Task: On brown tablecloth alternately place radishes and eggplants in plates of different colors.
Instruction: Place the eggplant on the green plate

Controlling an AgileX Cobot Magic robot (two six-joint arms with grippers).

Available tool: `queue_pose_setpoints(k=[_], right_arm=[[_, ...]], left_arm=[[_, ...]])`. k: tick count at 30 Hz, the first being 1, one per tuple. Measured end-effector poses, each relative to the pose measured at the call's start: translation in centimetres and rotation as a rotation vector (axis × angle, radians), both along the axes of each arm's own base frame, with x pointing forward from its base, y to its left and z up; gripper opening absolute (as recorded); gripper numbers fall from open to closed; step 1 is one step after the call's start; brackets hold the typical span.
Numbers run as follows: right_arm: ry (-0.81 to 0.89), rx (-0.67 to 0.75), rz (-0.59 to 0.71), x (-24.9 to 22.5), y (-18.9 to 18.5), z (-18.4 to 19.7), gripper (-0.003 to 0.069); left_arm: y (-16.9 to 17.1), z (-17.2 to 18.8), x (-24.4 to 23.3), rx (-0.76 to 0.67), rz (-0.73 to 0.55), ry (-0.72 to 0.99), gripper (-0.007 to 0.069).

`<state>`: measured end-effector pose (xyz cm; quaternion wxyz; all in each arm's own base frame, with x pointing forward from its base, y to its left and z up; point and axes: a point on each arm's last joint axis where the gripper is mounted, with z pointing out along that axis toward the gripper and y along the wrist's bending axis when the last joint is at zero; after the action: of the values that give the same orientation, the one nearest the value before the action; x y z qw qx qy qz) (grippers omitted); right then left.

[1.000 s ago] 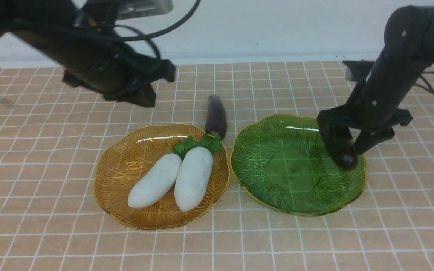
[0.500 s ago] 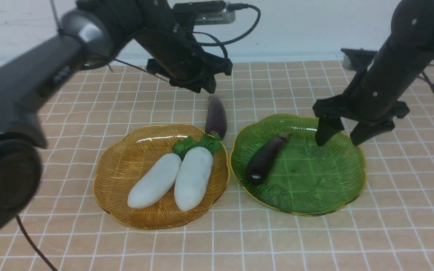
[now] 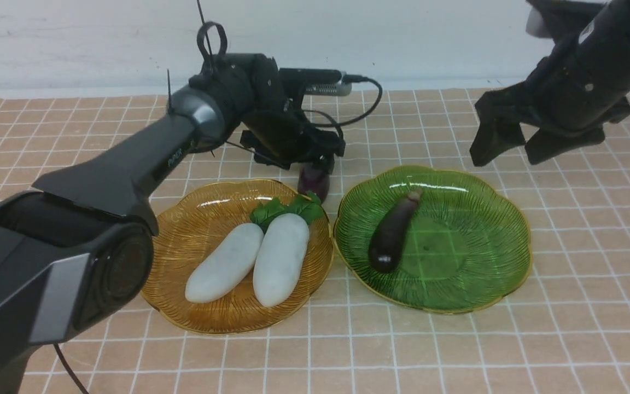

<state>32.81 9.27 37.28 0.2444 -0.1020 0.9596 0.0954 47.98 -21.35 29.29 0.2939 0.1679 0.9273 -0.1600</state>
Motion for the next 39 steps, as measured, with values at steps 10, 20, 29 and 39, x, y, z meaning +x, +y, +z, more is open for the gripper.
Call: queue_pose_setpoints(k=[10, 20, 29, 39], right_arm=[[-0.159, -0.044, -0.013, -5.6, -2.1, 5.4, 0.0534], [-0.226, -0.048, -0.021, -14.1, -4.4, 5.4, 0.0534], [-0.467, 0.008, -0.088, -22.5, -6.9, 8.8, 0.0484], [-1.068, 0.097, -0.203, -34.8, -11.0, 5.5, 0.0008]], left_arm=[[-12.4, -0.6, -9.3, 0.032, -0.411, 0.114, 0.0280], [-16.3, -7.9, -10.6, 0.149, -0.347, 0.252, 0.0466], [-15.3, -3.8, -10.2, 0.118, -0.275, 0.159, 0.0468], [-9.6, 12.2, -14.9, 0.030, -0.258, -0.157, -0.0001]])
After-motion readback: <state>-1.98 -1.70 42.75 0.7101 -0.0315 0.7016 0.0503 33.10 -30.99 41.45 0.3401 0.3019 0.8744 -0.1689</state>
